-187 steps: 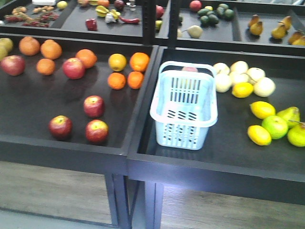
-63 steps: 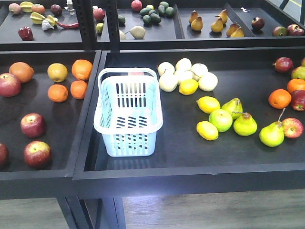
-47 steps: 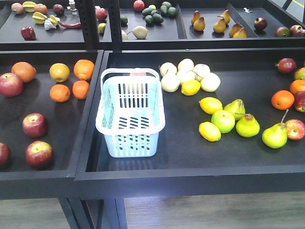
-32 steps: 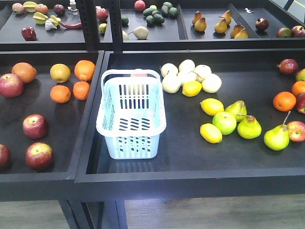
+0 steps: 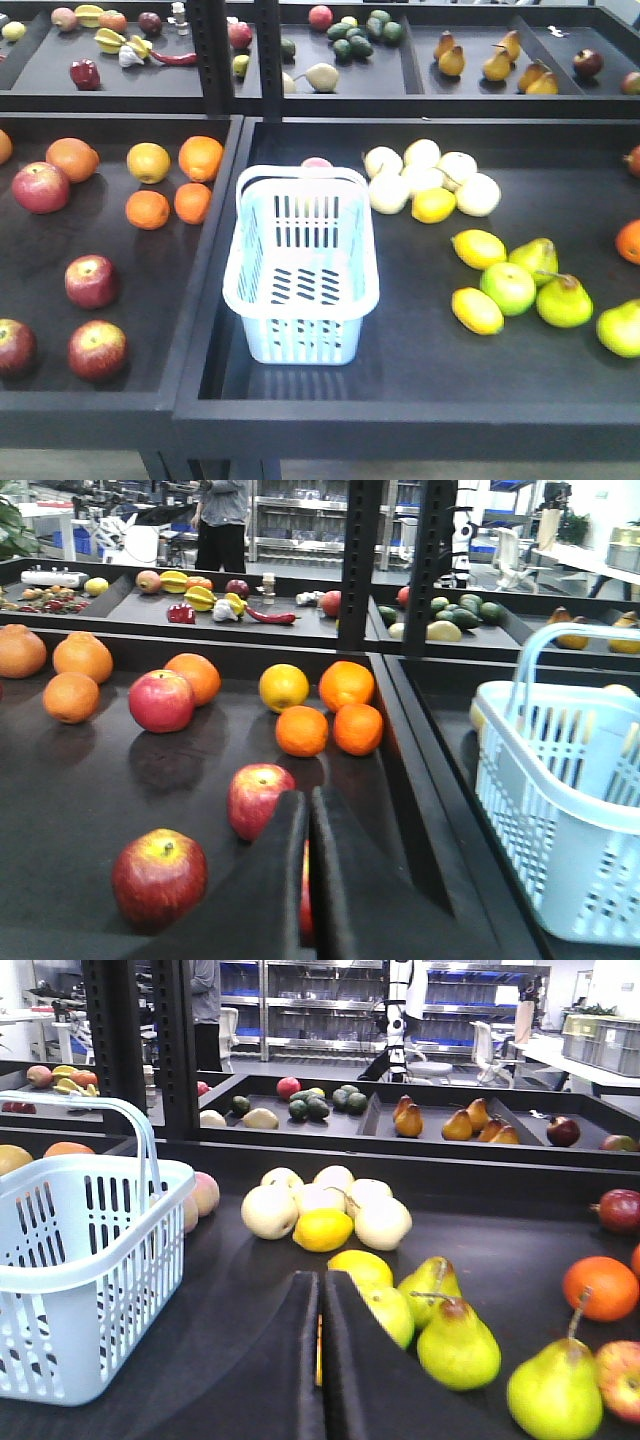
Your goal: Pick three apples into basket with both arms
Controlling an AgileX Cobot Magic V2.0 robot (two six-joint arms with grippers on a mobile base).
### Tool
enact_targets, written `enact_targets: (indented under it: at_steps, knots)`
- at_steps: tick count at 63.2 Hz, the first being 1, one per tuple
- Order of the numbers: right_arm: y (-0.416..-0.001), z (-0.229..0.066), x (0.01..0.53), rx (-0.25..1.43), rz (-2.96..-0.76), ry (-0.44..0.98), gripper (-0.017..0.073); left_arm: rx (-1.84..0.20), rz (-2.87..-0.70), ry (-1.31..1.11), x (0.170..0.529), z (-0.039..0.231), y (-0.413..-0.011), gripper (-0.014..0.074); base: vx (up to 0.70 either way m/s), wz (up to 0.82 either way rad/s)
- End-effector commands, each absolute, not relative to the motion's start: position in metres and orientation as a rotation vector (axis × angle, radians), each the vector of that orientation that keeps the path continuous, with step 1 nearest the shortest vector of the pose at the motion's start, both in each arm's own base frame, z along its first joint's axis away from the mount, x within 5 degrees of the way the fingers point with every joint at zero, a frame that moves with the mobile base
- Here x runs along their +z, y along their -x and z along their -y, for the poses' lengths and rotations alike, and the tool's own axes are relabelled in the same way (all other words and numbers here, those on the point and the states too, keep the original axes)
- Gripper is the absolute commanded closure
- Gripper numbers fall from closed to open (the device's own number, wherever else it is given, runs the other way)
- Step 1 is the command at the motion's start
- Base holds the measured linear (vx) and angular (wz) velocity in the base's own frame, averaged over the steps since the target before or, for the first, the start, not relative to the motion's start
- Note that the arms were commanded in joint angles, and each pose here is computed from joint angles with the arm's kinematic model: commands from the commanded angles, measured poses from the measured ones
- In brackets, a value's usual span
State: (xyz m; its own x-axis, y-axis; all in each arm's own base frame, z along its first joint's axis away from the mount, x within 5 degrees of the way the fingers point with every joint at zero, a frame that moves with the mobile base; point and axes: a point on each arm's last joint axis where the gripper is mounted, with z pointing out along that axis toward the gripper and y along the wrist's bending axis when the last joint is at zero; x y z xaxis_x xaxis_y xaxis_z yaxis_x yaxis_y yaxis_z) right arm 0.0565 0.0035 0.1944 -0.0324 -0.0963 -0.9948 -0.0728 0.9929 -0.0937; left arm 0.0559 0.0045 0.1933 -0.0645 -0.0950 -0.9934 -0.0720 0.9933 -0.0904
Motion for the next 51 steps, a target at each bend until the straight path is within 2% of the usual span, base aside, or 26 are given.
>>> enact_targets:
  at_steps: [1, 51]
  knots:
    - [-0.0562, -0.0039, 0.1969, -0.029, -1.534, 0.141, 0.0568, -0.049, -1.528, 0.119, 0.2072, -0.0029, -0.0543, 0.0599, 0.15, 0.14]
    - [-0.0562, -0.0039, 0.1969, -0.029, -1.534, 0.141, 0.0568, -0.064, -1.529, 0.104, 0.2072, -0.0019, -0.0544, 0.0599, 0.13, 0.09]
